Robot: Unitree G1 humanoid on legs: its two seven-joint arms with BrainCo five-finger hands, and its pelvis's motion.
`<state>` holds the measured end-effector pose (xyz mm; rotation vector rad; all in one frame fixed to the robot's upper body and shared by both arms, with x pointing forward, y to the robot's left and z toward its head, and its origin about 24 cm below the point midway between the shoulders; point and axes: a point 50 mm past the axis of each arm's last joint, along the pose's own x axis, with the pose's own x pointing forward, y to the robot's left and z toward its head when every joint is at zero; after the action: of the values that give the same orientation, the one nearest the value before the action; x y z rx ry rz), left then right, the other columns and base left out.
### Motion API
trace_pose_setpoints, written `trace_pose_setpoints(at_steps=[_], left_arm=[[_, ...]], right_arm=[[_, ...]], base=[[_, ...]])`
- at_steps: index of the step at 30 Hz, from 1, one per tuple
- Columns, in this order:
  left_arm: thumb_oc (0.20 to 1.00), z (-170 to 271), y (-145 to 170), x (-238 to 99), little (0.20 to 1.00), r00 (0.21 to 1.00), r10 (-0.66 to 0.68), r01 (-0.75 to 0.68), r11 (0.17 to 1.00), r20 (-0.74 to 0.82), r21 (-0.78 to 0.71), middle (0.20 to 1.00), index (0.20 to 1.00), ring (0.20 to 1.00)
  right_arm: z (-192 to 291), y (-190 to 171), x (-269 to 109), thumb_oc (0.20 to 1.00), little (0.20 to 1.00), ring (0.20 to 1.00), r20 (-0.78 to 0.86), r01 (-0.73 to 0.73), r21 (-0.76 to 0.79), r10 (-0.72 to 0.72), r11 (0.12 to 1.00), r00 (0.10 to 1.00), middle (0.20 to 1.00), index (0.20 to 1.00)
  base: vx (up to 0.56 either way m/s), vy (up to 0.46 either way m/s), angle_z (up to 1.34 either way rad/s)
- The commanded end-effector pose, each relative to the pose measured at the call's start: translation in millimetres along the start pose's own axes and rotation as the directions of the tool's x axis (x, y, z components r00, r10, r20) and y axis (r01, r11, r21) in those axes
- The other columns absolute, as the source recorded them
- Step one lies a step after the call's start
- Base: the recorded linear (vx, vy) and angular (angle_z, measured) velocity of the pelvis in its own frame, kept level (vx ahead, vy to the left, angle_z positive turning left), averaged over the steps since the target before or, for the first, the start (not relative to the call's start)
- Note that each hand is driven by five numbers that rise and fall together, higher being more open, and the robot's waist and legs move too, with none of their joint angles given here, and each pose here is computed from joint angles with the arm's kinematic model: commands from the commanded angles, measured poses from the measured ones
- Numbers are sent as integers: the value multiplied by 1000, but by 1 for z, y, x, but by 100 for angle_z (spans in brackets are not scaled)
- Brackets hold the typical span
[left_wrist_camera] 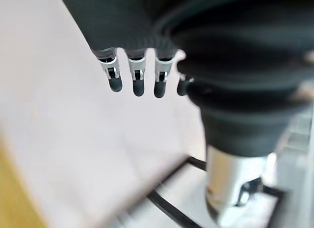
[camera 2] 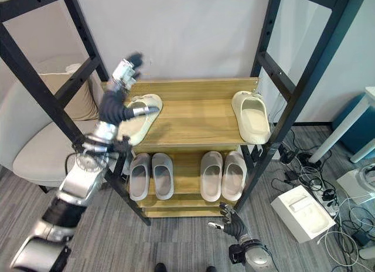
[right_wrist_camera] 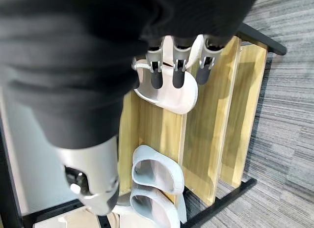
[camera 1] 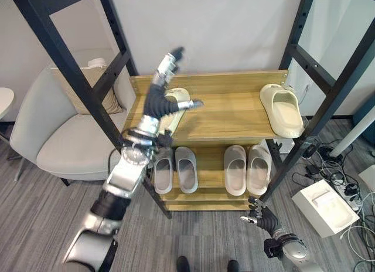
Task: Arrange the slippers neatly on the shoe rack.
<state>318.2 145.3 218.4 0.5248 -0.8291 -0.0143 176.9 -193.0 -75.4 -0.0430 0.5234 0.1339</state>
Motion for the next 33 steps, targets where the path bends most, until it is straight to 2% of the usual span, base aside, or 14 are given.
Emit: trace_pose_setpoints(at_steps=[1,3,7,8,14,15,18,23,26,27,28,29,33], left_arm=[[1000,2,4,23,1000,995,-1,-31,949,102,315,1000,1000,1000],[1000,-14,16,31,1000,997,-15,-23,871,73,491,1000,1000,1000],[1000,-35,27,39,1000,997,-75,54,717,1,695,1000,1000,1000],[1000,-35,27,39,1000,997,-75,53,717,1,695,1000,1000,1000],[1000,-59,52,39,1000,990,-90,137,518,-106,844,1000,1000,1000],[1000,-68,65,36,1000,986,-81,168,445,-147,879,1000,1000,1000],[1000,-81,84,37,1000,975,-30,215,346,-218,913,1000,1000,1000],[1000,-82,93,45,1000,967,-29,250,264,-252,931,1000,1000,1000],[1000,-80,94,52,1000,966,-19,252,278,-257,927,1000,1000,1000],[834,-79,93,54,834,968,-14,243,295,-250,924,834,834,834],[398,-78,93,55,398,970,-9,235,308,-244,922,398,398,398],[200,-77,91,56,200,971,-9,229,318,-239,920,200,200,200],[200,-79,80,57,200,969,-10,232,371,-246,899,200,200,200]], right_arm=[[24,10,8,1000,1000,1000,128,-51,23,48,998,991,1000,1000],[26,11,8,1000,1000,1000,139,-63,30,58,998,989,1000,1000],[28,11,7,1000,1000,1000,151,-78,31,72,996,986,1000,1000],[28,11,7,1000,1000,1000,151,-78,32,72,996,986,1000,1000],[33,7,7,1000,1000,1000,181,-70,40,62,997,982,1000,1000],[32,6,6,1000,1000,1000,183,-68,40,60,997,981,1000,1000],[32,5,4,1000,1000,1000,188,-72,39,64,997,980,1000,1000],[35,5,4,1000,1000,1000,199,-76,44,66,996,978,1000,1000],[37,5,5,1000,1000,1000,207,-78,44,67,996,976,1000,1000],[36,5,5,1000,1000,1000,205,-78,46,67,996,976,1000,1000],[36,6,5,1000,1000,1000,202,-78,47,67,996,977,1000,1000],[36,6,5,1000,1000,1000,202,-80,47,69,996,977,1000,1000],[37,11,6,1000,1000,1000,207,-100,46,88,994,974,1000,1000]], base=[[35,8,-12],[20,8,-21],[0,5,-7],[6,1,-5],[-8,1,-12],[-5,-6,-19],[-10,-7,-11],[-15,7,-3],[-22,15,1],[-16,17,-5],[0,0,0],[0,0,0],[0,0,0]])
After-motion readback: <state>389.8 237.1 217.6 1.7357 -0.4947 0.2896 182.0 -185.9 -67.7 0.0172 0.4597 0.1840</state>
